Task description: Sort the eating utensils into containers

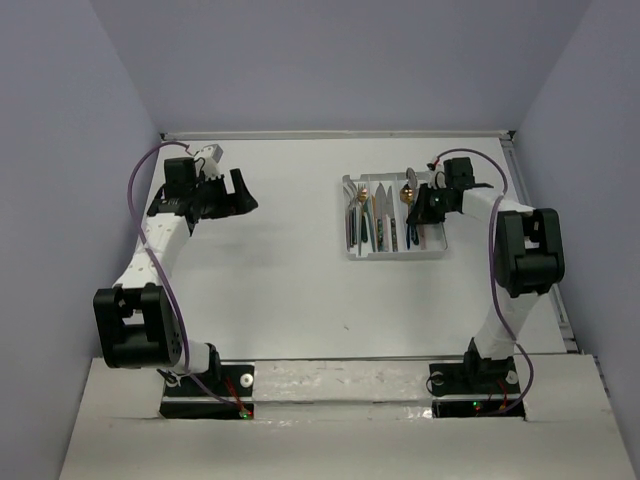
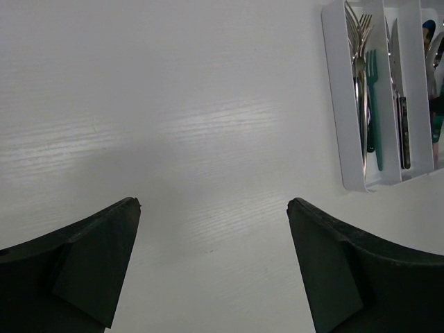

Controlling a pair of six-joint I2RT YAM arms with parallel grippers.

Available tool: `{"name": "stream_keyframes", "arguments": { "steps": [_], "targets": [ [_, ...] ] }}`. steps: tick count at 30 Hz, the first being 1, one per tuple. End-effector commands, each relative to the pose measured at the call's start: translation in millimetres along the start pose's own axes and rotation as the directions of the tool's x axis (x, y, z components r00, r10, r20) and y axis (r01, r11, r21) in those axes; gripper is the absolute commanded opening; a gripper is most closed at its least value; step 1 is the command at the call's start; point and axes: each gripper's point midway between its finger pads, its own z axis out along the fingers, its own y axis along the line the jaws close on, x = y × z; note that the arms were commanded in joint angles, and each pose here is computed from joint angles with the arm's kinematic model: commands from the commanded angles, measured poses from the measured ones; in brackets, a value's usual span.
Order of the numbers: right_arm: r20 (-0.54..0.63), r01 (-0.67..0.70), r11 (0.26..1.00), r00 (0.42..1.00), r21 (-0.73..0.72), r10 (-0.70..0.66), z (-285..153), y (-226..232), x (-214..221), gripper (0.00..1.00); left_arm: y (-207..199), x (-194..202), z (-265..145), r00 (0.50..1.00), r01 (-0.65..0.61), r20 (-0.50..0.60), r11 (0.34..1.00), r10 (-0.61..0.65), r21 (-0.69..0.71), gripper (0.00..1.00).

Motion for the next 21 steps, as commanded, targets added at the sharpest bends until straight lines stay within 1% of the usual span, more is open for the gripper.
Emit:
{"name": "stream_keyframes", "arguments": {
  "steps": [1, 3, 4, 9, 13, 16, 20, 21],
  "targets": [
    [-0.030, 0.006, 1.000, 1.000, -0.012, -0.006, 9, -2, 4, 0.07, -13, -10, -9, 0.998, -0.034, 0.048, 0.998, 0.031, 0.053, 0.99],
    [-0.037, -0.005, 1.000, 0.999, -0.010, 0.005, 9, -2, 7, 0.11, -13, -11, -10, 0.998, -0.038, 0.053, 0.998, 0.035, 0.051, 0.99],
    [-0.044, -0.018, 1.000, 0.999, -0.011, 0.017, 10, -2, 10, 0.17, -13, -10, -9, 0.998, -0.038, 0.051, 0.998, 0.036, 0.052, 0.99],
    [-0.044, -0.025, 1.000, 0.999, -0.006, 0.025, 4, -1, 15, 0.25, -15, -8, -4, 0.999, -0.027, 0.031, 0.997, 0.024, 0.073, 0.99],
    [-0.025, -0.037, 0.997, 0.999, 0.061, 0.039, 0, -10, 12, 0.34, -16, -4, 0, 1.000, -0.011, 0.007, 0.995, 0.010, 0.096, 0.99],
    [-0.018, -0.037, 0.994, 0.999, 0.102, 0.039, -4, -15, 9, 0.38, -17, -3, 1, 1.000, -0.008, -0.001, 0.995, 0.008, 0.101, 0.99],
    [-0.014, -0.038, 0.990, 0.999, 0.137, 0.040, -14, -16, 7, 0.39, -17, -4, 0, 1.000, -0.009, 0.001, 0.995, 0.009, 0.101, 0.99],
    [0.012, -0.031, 0.991, 0.999, 0.133, 0.030, -24, -11, -1, 0.40, -17, -5, 0, 1.000, -0.012, 0.004, 0.995, 0.012, 0.100, 0.99]
  ]
}}
